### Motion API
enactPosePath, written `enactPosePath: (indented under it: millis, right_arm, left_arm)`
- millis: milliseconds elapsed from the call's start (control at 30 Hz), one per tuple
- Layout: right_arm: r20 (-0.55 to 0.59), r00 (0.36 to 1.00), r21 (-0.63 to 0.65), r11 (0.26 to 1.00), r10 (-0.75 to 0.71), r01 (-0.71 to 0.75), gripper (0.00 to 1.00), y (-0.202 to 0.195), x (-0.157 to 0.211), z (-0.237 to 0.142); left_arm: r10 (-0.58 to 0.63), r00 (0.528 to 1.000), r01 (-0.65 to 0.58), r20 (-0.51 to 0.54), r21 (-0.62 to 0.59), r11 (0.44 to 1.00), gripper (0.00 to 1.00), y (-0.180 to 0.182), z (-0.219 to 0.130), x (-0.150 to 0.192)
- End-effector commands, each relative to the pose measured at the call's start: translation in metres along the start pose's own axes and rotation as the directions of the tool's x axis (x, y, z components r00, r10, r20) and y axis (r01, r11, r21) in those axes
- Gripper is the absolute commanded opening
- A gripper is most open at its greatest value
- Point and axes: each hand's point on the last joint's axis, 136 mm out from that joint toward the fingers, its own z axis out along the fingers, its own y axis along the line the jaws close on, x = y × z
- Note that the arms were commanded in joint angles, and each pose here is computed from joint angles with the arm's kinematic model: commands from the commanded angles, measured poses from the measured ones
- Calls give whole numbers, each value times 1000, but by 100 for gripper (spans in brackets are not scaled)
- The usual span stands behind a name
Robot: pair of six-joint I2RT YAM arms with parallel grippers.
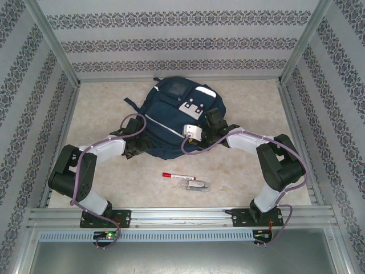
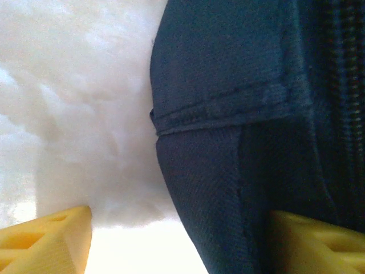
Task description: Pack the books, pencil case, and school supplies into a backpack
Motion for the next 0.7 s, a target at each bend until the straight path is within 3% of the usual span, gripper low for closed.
enactPosePath:
  millis: [0,133,300,400,500,567,600,667]
  right_arm:
    - [36,993,9,994,109,-109,0,-10,-20,-16]
    - [81,961,-28,964,264,-263,0,-5,-38,-28]
    - [145,865,-84,877,480,-472,0,11,-46,-39]
    - [142,850,-17,860,508,-511,1,6,-36,-50]
    - [154,822,138,812,547,-567,25,-26,-10,-74]
    - [124,875,175,858,468,-483,32,-34,6,-83]
    - [86,937,167,922,339,-349,33,-31,17,-81]
    - [5,991,201,971,131,-129,35,-36,39,-74]
  left_arm:
    - [12,962,24,-274,128,991,77,-37,18,76]
    - [40,962,20,-269,216,976,77,-74,18,88]
    - [73,952,21,-299,302,953,77,-114,20,100]
    - [66,956,21,-285,293,956,77,-115,19,98]
    - [78,964,-15,-253,244,970,76,-103,17,93]
    - [105,965,-54,-241,210,976,77,-95,12,91]
    - [115,966,-69,-232,200,977,77,-91,10,90]
    - [111,970,-70,-216,188,980,77,-82,10,91]
